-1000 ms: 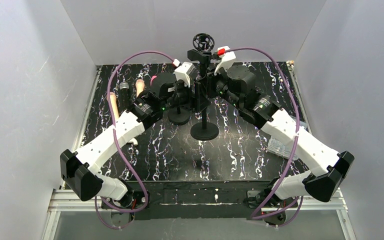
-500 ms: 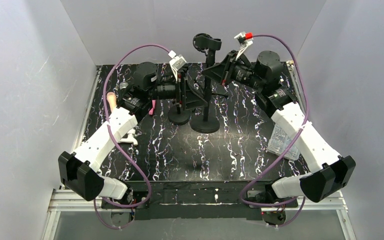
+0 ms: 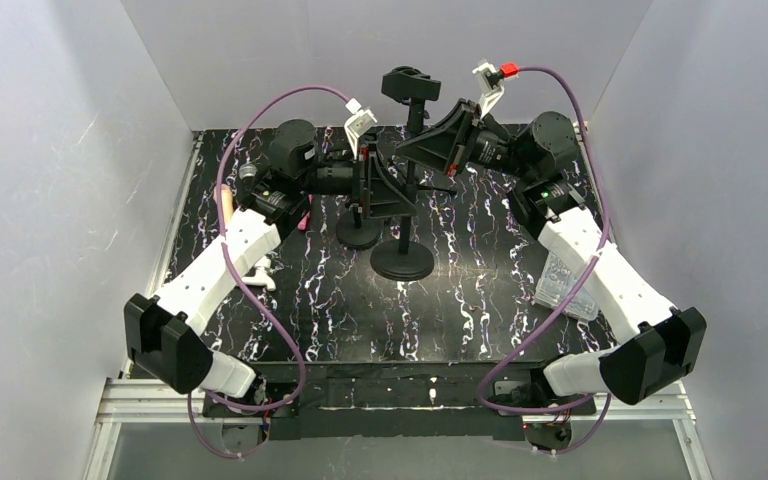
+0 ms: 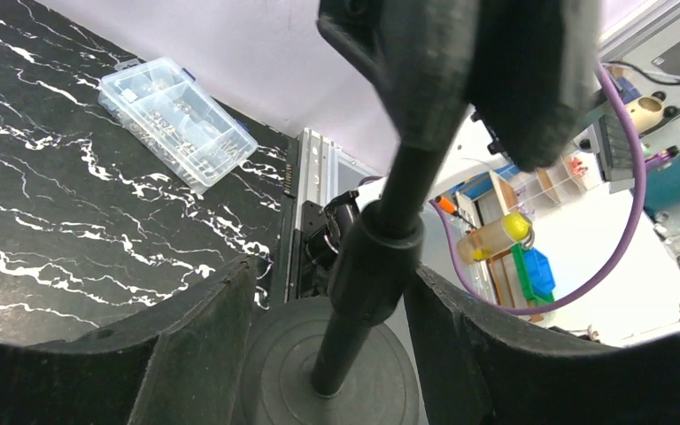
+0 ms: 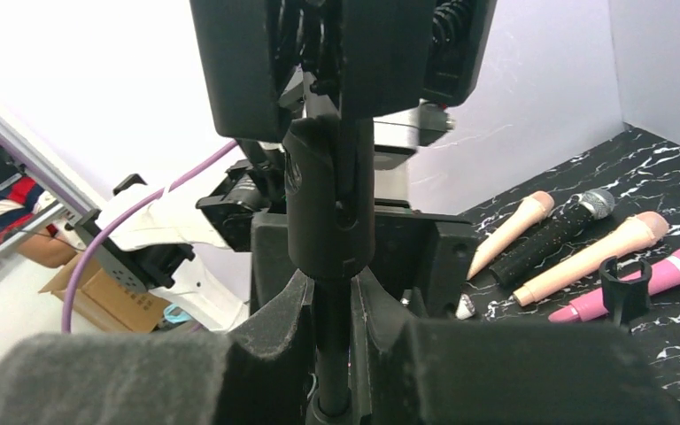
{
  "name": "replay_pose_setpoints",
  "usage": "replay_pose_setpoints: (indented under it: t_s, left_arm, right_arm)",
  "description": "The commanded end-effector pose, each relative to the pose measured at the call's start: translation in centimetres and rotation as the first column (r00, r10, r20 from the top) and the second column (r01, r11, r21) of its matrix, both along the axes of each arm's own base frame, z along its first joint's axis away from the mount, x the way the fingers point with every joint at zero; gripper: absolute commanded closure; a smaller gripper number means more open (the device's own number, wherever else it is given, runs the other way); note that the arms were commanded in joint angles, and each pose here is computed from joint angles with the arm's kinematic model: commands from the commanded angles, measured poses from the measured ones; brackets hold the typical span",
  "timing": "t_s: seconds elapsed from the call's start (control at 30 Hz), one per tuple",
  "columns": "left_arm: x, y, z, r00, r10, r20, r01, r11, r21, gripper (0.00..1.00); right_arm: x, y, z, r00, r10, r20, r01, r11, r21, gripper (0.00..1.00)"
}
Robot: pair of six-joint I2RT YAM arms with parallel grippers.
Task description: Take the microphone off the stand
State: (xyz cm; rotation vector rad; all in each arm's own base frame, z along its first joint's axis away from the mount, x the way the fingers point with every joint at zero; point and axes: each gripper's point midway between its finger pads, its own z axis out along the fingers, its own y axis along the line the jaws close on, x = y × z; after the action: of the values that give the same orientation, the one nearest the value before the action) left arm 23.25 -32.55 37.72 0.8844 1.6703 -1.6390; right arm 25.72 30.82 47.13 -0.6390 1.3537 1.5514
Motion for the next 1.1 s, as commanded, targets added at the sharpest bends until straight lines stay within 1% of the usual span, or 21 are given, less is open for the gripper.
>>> replay_pose_setpoints:
  t_s: [0.0,0.17,0.27,0.3,0.43,0.5,0.57,0.67,0.73,0.77,0.83,0.87,0.9,0.93,1.0,1.03,1.07]
  left_arm:
    - [-0.2,-0.1,2.2,0.999,-0.028,0.024,0.029,0.998,-0.050,0.41]
    - [0.0,-0.5,2.9,0.998,-0.057,0.000,0.056,0.996,-0.070,0.41]
    - [0.2,-0.7,2.9,0.998,-0.066,-0.022,0.064,0.995,-0.073,0.45]
    - [0.2,-0.8,2.7,0.997,-0.068,-0.029,0.066,0.995,-0.072,0.48]
    - [0.3,-0.9,2.4,0.996,-0.077,-0.055,0.073,0.995,-0.068,0.70]
    - [0.5,-1.0,2.2,0.995,-0.069,-0.068,0.065,0.996,-0.065,0.86]
    - [0.9,-1.2,2.0,0.995,-0.053,-0.079,0.048,0.997,-0.064,1.00]
    - [1.8,-1.2,1.8,0.997,0.014,-0.078,-0.019,0.998,-0.065,1.00]
    - [2.1,-1.1,1.8,0.997,0.053,-0.050,-0.056,0.996,-0.068,1.00]
    - [2.1,-0.9,2.1,0.997,0.074,-0.031,-0.076,0.994,-0.075,1.00]
    - [2.2,-0.7,2.5,0.995,0.103,-0.002,-0.103,0.991,-0.084,1.00]
    - [2.3,-0.5,2.7,0.994,0.113,0.011,-0.111,0.990,-0.088,1.00]
    - [2.2,-0.4,3.0,0.993,0.118,0.023,-0.116,0.989,-0.093,1.00]
    - [2.2,-0.2,3.3,0.992,0.125,0.033,-0.121,0.988,-0.098,1.00]
    - [2.2,0.0,3.7,0.990,0.135,0.038,-0.130,0.986,-0.102,1.00]
    - [2.3,0.2,3.6,0.989,0.145,0.035,-0.140,0.985,-0.101,1.00]
    - [2.5,0.3,3.7,0.988,0.153,0.034,-0.148,0.984,-0.100,1.00]
  right_arm:
    - [-1.9,-0.6,2.9,0.996,0.040,0.078,-0.046,0.996,0.079,0.99]
    - [-1.5,-0.4,1.9,0.998,0.033,0.060,-0.037,0.997,0.064,0.99]
    - [-1.0,-0.4,1.5,0.998,0.006,0.062,-0.009,0.999,0.052,0.99]
    - [-0.7,-0.4,1.3,0.998,-0.010,0.062,0.007,0.999,0.046,0.99]
    - [0.5,-0.4,0.6,0.997,-0.068,0.046,0.067,0.998,0.019,0.99]
    - [0.8,-0.4,0.4,0.994,-0.096,0.044,0.096,0.995,0.007,0.99]
    - [1.6,-0.3,-0.1,0.987,-0.154,0.045,0.156,0.987,-0.029,0.99]
    - [2.7,-0.3,-0.8,0.968,-0.247,0.054,0.251,0.964,-0.090,0.99]
    - [2.9,-0.3,-1.0,0.962,-0.267,0.061,0.272,0.957,-0.098,0.99]
    - [2.8,-0.4,-1.1,0.962,-0.266,0.061,0.272,0.957,-0.103,0.87]
    - [2.9,-0.7,-1.1,0.957,-0.279,0.073,0.286,0.951,-0.120,0.45]
    - [3.0,-1.1,-1.2,0.954,-0.286,0.085,0.295,0.946,-0.131,0.31]
    - [3.0,-1.7,-1.2,0.953,-0.288,0.093,0.299,0.944,-0.141,0.21]
    - [3.0,-2.6,-1.4,0.954,-0.284,0.094,0.295,0.944,-0.146,0.16]
    - [2.4,-4.3,-2.0,0.973,-0.216,0.079,0.225,0.964,-0.140,0.13]
    - [2.5,-5.4,-2.3,0.975,-0.214,0.068,0.221,0.968,-0.120,0.12]
    - [2.1,-6.3,-2.1,0.974,-0.210,0.086,0.218,0.972,-0.090,0.09]
